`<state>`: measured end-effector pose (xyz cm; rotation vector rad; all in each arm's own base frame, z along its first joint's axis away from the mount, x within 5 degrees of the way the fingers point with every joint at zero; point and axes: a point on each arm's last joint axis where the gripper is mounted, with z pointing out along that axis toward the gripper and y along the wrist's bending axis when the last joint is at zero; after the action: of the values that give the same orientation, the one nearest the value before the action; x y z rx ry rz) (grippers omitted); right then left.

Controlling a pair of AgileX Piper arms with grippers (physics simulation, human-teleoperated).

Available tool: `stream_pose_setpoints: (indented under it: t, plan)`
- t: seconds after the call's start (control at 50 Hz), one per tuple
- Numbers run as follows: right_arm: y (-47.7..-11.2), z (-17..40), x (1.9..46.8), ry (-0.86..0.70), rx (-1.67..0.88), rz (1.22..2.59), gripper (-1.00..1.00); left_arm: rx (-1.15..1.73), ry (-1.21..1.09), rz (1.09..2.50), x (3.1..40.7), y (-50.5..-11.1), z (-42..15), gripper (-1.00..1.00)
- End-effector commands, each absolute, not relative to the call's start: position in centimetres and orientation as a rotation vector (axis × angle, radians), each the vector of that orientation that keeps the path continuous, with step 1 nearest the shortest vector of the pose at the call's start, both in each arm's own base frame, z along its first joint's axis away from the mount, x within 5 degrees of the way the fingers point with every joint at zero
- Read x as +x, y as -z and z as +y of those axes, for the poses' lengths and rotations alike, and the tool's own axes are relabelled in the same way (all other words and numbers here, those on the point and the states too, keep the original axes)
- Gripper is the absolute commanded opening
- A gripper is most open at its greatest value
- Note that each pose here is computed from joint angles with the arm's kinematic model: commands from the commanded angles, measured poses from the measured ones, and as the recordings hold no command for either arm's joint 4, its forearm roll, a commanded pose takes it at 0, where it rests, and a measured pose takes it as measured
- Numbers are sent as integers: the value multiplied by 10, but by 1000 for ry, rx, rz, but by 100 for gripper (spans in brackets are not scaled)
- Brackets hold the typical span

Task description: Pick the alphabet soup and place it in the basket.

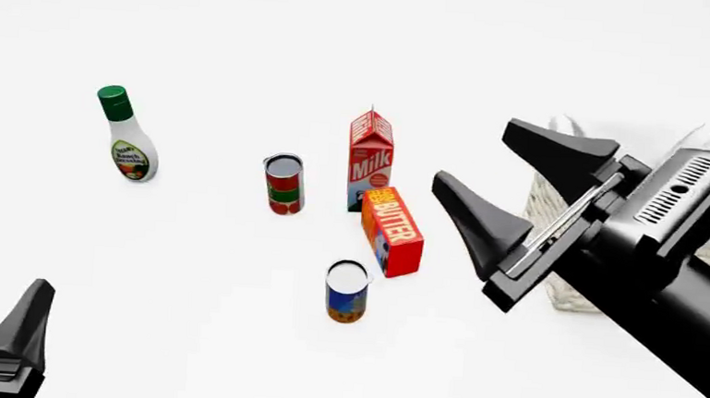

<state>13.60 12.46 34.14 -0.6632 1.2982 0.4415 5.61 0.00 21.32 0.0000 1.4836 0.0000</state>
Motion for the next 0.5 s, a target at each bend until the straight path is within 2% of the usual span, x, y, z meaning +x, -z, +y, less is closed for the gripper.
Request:
stream_pose_setpoints:
  t: [0.02,0.5]
  plan:
    - [-328,140,149,-444,-690,1333,100,0,0,1484,56,-213,0,100]
    - [-294,160,176,-433,-707,1412,100,0,0,1484,56,-213,0,100]
